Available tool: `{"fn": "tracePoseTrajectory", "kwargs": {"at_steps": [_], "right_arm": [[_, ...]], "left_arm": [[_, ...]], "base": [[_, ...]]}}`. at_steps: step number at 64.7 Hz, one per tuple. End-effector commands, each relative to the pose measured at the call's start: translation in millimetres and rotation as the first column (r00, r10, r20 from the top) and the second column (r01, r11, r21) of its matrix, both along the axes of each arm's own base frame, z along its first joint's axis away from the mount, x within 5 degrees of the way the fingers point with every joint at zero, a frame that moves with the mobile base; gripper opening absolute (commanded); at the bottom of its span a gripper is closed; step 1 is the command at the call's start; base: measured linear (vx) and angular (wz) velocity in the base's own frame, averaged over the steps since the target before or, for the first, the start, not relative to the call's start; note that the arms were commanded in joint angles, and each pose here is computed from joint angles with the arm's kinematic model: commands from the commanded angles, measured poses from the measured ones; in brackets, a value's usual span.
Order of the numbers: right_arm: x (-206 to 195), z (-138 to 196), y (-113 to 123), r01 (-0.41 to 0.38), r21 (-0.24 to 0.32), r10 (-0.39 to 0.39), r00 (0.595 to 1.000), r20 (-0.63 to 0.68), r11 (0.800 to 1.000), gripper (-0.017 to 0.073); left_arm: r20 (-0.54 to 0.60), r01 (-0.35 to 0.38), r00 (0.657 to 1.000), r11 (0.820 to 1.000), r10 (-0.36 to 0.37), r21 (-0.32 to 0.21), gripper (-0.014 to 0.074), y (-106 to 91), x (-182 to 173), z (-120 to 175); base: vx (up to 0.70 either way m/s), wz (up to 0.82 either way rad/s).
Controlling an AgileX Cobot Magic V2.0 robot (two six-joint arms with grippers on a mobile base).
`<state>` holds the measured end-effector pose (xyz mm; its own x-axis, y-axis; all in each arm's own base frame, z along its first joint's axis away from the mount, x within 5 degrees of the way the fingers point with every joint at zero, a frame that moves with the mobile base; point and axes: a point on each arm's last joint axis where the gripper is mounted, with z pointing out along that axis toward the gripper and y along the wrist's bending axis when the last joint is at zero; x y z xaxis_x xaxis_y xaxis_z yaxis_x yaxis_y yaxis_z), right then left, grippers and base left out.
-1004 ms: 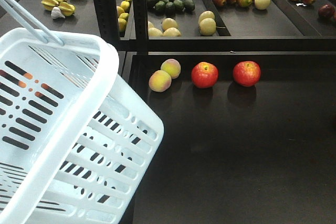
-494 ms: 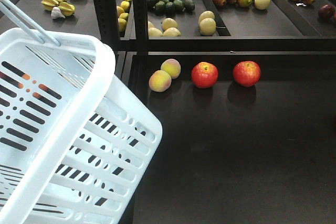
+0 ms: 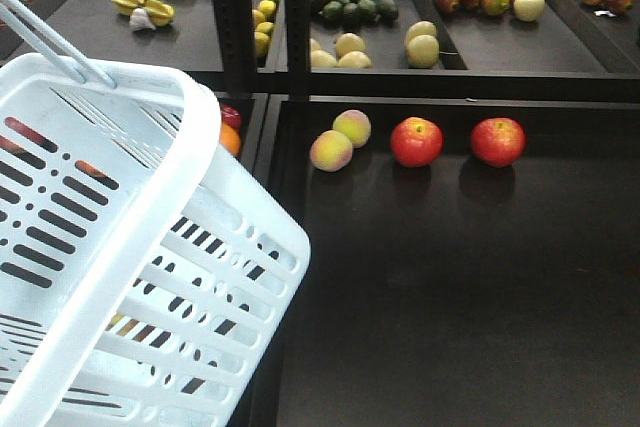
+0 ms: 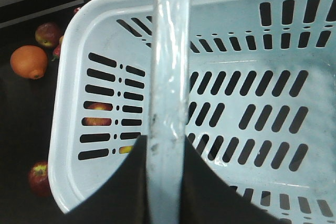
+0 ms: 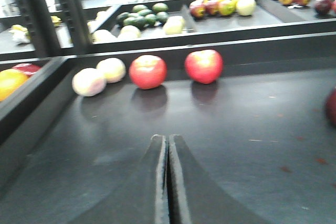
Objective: Pick three apples into basket with both arms
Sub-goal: 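Hold the basket up with the left gripper while the base turns away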
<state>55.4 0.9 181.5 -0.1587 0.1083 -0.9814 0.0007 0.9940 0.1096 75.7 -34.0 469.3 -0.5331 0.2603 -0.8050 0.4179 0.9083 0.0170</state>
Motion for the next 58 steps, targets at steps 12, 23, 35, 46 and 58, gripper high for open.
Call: {"fn": "tracePoseTrajectory", "kwargs": {"at_steps": [12, 23, 35, 46, 58], "right_arm": [[0.7, 4.8, -0.4, 0.007, -0.001, -0.007, 0.997, 0.071, 1.0, -0.0009], [0.7, 4.8, -0.4, 0.007, -0.001, -0.007, 0.997, 0.071, 1.0, -0.0009], [0.7, 4.8, -0.4, 0.007, -0.001, -0.007, 0.997, 0.071, 1.0, -0.0009], [0.7, 4.8, -0.4, 0.007, -0.001, -0.007, 0.997, 0.071, 1.0, -0.0009], [0.7, 4.8, -0.4, 0.007, -0.001, -0.007, 0.997, 0.071, 1.0, -0.0009]], "left_arm": [[0.069, 0.005, 0.998, 0.999, -0.001, -0.049, -0.0008, -0.6, -1.0, 10.4], [0.069, 0.005, 0.998, 0.999, -0.001, -0.049, -0.0008, -0.6, -1.0, 10.4], [0.069, 0.005, 0.998, 0.999, -0.001, -0.049, -0.0008, -0.6, -1.0, 10.4], [0.069, 0.005, 0.998, 0.999, -0.001, -0.049, -0.0008, -0.6, -1.0, 10.4], [0.069, 0.005, 0.998, 0.999, -0.001, -0.049, -0.0008, -0.6, -1.0, 10.4]], "base": [[-0.06, 0.25], [-0.07, 0.29], [-0.08, 0.33], [-0.1, 0.38], [-0.11, 0.44]]}}
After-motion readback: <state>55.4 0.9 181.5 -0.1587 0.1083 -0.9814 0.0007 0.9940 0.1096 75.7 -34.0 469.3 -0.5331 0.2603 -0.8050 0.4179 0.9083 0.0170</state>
